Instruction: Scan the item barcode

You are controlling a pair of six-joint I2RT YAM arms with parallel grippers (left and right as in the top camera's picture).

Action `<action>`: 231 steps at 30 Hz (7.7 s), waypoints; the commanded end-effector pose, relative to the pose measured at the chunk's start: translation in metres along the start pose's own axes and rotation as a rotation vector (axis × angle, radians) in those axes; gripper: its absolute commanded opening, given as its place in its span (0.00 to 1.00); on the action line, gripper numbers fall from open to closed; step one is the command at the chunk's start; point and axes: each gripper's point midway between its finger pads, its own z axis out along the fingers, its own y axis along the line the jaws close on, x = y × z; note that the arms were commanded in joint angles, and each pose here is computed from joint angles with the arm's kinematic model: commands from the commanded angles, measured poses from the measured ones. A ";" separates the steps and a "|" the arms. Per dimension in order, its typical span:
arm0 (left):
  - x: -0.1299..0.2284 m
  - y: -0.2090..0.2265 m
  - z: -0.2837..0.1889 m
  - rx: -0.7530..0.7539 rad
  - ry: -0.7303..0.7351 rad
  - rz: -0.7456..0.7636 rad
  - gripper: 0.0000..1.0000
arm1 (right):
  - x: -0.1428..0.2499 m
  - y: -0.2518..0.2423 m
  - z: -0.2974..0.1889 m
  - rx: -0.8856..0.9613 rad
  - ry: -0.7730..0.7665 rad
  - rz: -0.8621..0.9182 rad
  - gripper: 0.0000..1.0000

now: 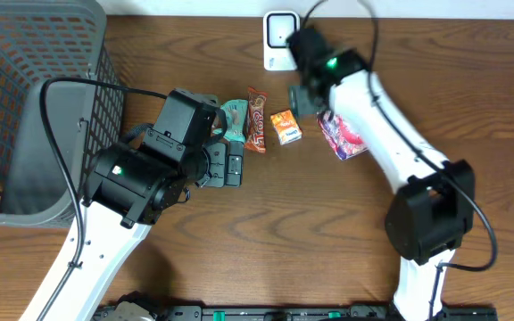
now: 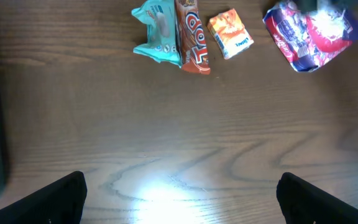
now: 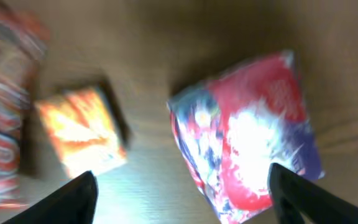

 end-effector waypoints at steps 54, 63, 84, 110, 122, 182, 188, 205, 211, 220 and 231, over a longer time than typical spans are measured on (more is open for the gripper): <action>0.000 0.000 -0.001 -0.003 -0.003 0.002 0.98 | -0.050 -0.046 -0.021 -0.904 -0.276 0.231 0.01; 0.000 0.000 -0.001 -0.003 -0.003 0.002 0.98 | -0.133 -0.019 -0.050 -0.848 -0.595 0.358 0.01; 0.000 0.000 -0.001 -0.003 -0.003 0.002 0.98 | -0.162 0.016 0.010 -0.824 -0.678 0.592 0.01; 0.000 0.000 -0.001 -0.003 -0.003 0.002 0.98 | -0.090 -0.237 0.050 -0.475 -0.455 1.065 0.01; 0.000 0.000 -0.001 -0.003 -0.003 0.002 0.98 | 0.003 -0.382 0.083 -0.120 -0.416 1.514 0.06; 0.000 0.000 -0.001 -0.002 -0.003 0.002 0.98 | 0.045 0.072 0.108 -0.708 0.095 0.029 0.75; 0.000 0.000 -0.001 -0.003 -0.003 0.002 0.98 | 0.055 0.075 0.113 -0.716 0.124 0.030 0.64; 0.000 0.000 -0.001 -0.003 -0.003 0.002 0.98 | 0.024 0.081 0.046 -1.082 0.096 0.104 0.01; 0.000 0.000 -0.001 -0.003 -0.003 0.002 0.98 | -0.004 0.053 -0.024 -1.462 0.024 0.126 0.01; 0.000 0.000 -0.001 -0.003 -0.003 0.002 0.98 | -0.020 0.033 -0.006 -1.265 -0.029 0.180 0.01; 0.000 0.000 -0.001 -0.003 -0.003 0.002 0.98 | -0.123 -0.051 0.004 -0.094 -0.516 0.090 0.01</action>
